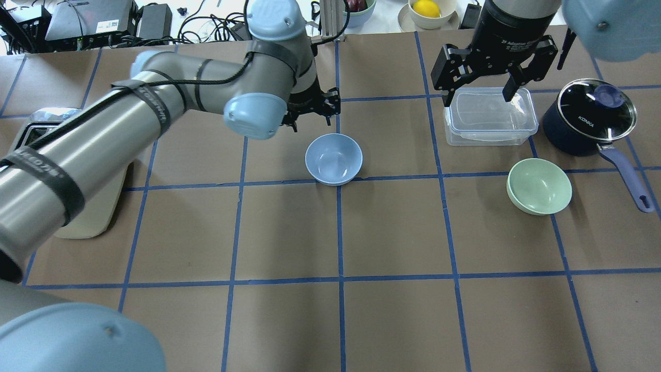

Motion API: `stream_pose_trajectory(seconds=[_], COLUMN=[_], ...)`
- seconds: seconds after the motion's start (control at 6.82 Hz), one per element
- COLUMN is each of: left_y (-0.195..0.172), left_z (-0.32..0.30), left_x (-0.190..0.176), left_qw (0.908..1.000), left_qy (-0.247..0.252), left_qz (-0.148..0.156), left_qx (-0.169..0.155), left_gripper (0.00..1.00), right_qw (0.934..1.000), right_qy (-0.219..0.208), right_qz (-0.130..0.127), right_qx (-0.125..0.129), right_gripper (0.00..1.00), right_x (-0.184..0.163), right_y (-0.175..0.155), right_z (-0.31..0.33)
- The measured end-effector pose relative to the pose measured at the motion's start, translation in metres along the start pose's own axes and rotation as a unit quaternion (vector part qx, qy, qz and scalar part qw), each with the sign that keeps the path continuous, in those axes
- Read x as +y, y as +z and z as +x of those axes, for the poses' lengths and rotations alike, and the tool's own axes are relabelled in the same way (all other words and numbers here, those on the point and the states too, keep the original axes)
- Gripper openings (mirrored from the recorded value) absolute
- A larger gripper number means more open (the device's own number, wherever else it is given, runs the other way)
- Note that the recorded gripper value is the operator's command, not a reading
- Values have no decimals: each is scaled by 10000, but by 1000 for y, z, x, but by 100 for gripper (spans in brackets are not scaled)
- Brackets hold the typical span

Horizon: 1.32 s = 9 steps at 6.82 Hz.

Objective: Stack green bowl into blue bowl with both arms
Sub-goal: 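Release the blue bowl with the left gripper while the right gripper reaches the green bowl, then grasp the rim of the pale green bowl with the right gripper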

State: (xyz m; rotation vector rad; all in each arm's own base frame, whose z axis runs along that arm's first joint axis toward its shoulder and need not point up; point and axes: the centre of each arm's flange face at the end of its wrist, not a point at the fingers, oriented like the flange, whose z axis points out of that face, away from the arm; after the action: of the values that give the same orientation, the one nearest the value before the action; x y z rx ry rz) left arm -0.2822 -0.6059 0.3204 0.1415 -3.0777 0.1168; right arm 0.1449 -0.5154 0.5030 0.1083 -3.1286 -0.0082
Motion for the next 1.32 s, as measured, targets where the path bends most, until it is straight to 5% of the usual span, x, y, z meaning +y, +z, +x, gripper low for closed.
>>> stream_pose_trajectory(seconds=[0.44, 0.73, 1.03, 1.32], left_y=[-140, -206, -225, -228], left_z=[-126, -139, -149, -152], left_x=[25, 75, 89, 87], left_qw=[9976, 9974, 9970, 9969], left_qy=[597, 663, 660, 643], left_qz=[-335, -233, -105, -29], left_qx=[-143, -136, -383, -447], left_gripper=[100, 100, 100, 100], right_qw=[9989, 9995, 9998, 9996], right_qy=[70, -92, -183, -189], right_qz=[-468, -312, 25, 147], right_qx=[24, 8, 100, 157], right_gripper=[100, 100, 100, 69], right_x=[-2, 16, 49, 54], right_y=[73, 156, 231, 284], right_z=[92, 164, 227, 254])
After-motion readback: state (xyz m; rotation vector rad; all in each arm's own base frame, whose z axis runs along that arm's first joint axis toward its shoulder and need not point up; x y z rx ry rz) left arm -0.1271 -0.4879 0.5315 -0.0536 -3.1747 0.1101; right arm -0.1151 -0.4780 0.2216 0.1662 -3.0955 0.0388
